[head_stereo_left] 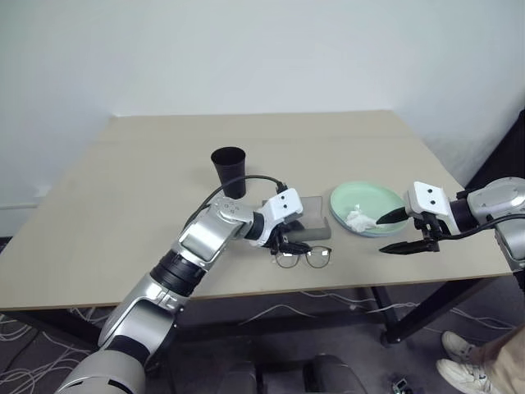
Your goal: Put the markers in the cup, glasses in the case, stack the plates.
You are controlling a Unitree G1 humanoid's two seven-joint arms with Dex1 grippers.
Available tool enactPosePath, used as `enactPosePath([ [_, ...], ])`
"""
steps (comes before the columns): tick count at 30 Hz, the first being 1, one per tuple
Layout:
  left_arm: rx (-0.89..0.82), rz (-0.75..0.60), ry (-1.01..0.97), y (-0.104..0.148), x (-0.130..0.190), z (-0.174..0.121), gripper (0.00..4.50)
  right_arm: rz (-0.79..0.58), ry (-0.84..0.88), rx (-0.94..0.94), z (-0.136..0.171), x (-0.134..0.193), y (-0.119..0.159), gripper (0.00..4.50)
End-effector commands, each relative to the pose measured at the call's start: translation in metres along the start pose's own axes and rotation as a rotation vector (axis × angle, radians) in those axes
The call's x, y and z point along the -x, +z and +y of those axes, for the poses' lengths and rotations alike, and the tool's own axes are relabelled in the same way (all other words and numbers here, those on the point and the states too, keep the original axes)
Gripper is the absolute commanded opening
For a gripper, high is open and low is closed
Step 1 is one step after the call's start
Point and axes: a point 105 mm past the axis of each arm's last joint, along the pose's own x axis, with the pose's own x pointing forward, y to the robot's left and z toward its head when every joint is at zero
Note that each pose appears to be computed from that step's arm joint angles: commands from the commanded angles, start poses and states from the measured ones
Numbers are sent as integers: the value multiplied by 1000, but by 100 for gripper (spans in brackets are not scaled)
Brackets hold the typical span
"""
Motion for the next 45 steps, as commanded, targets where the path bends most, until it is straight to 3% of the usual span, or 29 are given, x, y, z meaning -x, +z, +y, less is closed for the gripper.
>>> enactPosePath([
  [1,-90,2,-2,10,1,0,372,-26,-41,31,-4,8,10,334],
  [25,-148,94,-71,-16,-27,-1,372,-32,-71,16,-3,5,11,334],
  [28,-163,97,-92,-15,-27,-1,312,-33,-74,14,-3,5,10,334],
  [37,-218,157,-122,-21,-28,3,10,-34,-85,9,-3,4,9,334],
  [45,-226,133,-156,-14,-25,1,2,-38,-85,9,-3,2,10,334],
])
